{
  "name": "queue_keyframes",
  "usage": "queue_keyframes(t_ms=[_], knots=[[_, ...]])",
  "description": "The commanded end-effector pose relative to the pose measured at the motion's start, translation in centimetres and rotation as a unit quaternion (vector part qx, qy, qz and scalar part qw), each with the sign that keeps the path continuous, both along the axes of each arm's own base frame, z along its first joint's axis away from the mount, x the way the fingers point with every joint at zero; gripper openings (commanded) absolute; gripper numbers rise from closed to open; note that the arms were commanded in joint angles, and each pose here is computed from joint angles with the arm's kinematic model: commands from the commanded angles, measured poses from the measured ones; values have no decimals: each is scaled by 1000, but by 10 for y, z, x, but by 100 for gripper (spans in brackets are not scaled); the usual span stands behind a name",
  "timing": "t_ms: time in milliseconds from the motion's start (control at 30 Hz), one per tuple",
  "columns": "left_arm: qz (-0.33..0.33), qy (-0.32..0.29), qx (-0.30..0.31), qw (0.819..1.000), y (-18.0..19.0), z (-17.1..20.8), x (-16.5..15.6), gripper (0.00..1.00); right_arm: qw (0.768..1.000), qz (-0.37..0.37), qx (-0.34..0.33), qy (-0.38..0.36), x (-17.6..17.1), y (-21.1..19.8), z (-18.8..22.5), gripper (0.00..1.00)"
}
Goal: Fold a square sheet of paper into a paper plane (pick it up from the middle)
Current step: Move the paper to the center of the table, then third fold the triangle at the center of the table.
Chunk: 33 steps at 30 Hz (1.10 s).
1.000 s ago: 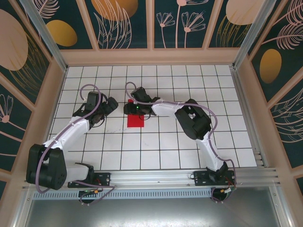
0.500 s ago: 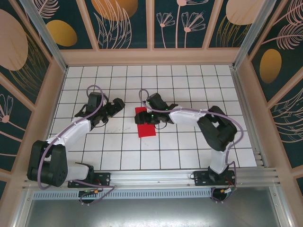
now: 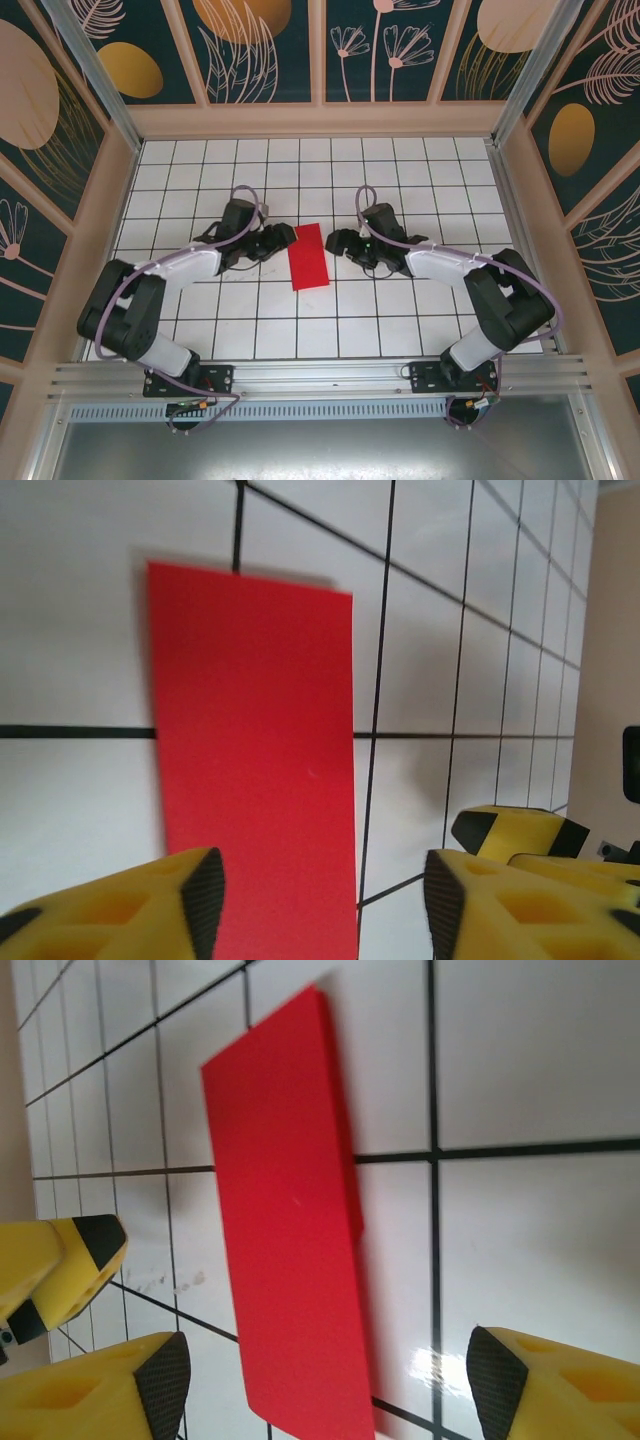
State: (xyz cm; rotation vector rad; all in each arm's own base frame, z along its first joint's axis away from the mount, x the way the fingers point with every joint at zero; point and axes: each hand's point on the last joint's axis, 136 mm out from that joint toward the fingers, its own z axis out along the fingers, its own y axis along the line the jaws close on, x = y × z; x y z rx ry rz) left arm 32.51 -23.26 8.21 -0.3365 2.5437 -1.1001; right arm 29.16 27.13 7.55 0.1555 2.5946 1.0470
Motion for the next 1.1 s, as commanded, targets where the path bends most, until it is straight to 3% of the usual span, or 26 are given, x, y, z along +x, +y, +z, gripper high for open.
queue_keyframes(t_ms=[0,133,467,1067], knots=[[-11,-14,-13,1000,-20,2,14,52,999,6,37,4,-6,6,10,74],[-25,-8,1,1000,-27,-13,20,48,999,24,46,13,-16,9,5,66],[-8,28,83,996,-6,-59,18,47,998,48,36,31,-29,18,-8,66],[0,57,106,993,2,-80,11,47,994,74,6,81,-50,35,-27,63]])
